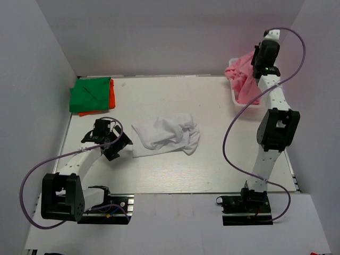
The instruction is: Fold and stack the t-shirts
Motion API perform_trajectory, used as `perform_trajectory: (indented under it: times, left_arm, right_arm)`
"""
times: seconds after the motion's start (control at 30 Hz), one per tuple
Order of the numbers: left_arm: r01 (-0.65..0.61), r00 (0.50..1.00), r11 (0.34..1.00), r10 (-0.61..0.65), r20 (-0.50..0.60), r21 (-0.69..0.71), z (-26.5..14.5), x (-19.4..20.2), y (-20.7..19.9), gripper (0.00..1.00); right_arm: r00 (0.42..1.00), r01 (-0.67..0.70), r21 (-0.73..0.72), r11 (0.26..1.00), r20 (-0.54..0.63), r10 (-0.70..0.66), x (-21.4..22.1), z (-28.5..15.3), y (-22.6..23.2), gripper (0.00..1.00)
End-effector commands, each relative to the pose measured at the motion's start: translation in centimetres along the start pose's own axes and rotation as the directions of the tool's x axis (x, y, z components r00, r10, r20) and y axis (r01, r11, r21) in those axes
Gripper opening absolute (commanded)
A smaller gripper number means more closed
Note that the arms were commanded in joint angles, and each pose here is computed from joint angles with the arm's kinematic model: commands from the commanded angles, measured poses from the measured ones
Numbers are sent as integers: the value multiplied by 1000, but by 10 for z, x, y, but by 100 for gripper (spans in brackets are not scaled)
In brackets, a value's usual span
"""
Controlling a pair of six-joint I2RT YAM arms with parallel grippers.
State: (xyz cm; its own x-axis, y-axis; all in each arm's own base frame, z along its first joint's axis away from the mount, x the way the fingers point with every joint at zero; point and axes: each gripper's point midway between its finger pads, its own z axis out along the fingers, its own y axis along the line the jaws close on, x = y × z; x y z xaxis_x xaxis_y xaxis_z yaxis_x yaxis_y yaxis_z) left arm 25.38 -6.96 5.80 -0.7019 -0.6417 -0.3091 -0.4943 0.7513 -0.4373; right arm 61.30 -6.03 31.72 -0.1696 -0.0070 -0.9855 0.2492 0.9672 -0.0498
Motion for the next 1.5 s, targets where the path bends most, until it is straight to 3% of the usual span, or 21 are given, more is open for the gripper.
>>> perform_trajectory:
  times: [0.0,0.03,0.1,0.27,0.43,0.6,0.67,0.73,0.8,0.87,0.97,1.0,1.2,1.23,1.3,1.37,1.47]
  left_arm:
    - [-19,997,1000,20,-77,4,7,14,0,100]
    - [-20,997,1000,21,-71,11,6,11,-3,100]
    - [-29,996,1000,29,-85,-2,7,14,0,100]
    - [-110,991,990,102,-89,-92,1,20,14,100]
    - [-150,986,986,144,-78,-76,8,27,11,100]
    - [-201,977,979,196,-86,-44,18,34,-1,100]
    - [-214,974,976,210,-88,-47,20,36,-2,100]
    - [-240,968,968,233,-95,-70,24,41,1,95]
    - [-254,962,963,242,-130,-89,28,52,10,85]
    - [-270,956,957,253,-146,-108,34,59,17,79]
    - [-301,946,939,271,-176,-167,41,67,32,62]
    - [-312,943,933,281,-180,-178,43,69,33,52]
    - [-327,937,940,310,-164,-94,49,70,9,22]
    - [-328,937,939,311,-158,-101,50,69,9,4]
    - [-329,940,937,314,-134,-120,48,64,8,0]
    - [-318,946,942,308,-104,-108,42,59,3,0]
    - [-313,949,946,310,-57,-81,34,53,-4,0]
  right_arm:
    - [989,-90,29,996,-115,93,42,20,-28,9]
    - [985,-103,7,995,-140,103,52,21,-25,44]
    - [985,-106,-32,994,-139,100,48,14,-23,90]
    - [991,-54,-162,985,-126,33,8,-35,-6,90]
    - [975,-79,-230,970,-220,28,26,-101,18,90]
    - [957,-91,-348,933,-291,-15,84,-192,61,90]
    - [955,-107,-389,915,-297,-15,88,-215,75,90]
    - [940,-130,-415,900,-342,-22,114,-238,86,90]
    - [942,-156,-478,864,-335,-15,114,-262,101,90]
    - [921,-165,-513,842,-387,-55,144,-283,114,90]
    - [886,-183,-581,793,-447,-123,178,-316,129,90]
    - [868,-193,-607,771,-472,-155,188,-327,134,90]
    - [710,-165,-704,691,-571,-412,279,-388,155,90]
    - [697,-167,-725,668,-566,-440,286,-397,162,90]
    - [641,-175,-738,652,-588,-493,312,-411,168,90]
    - [653,-158,-767,622,-554,-516,317,-418,182,90]
    - [675,-132,-741,658,-554,-488,322,-407,192,90]
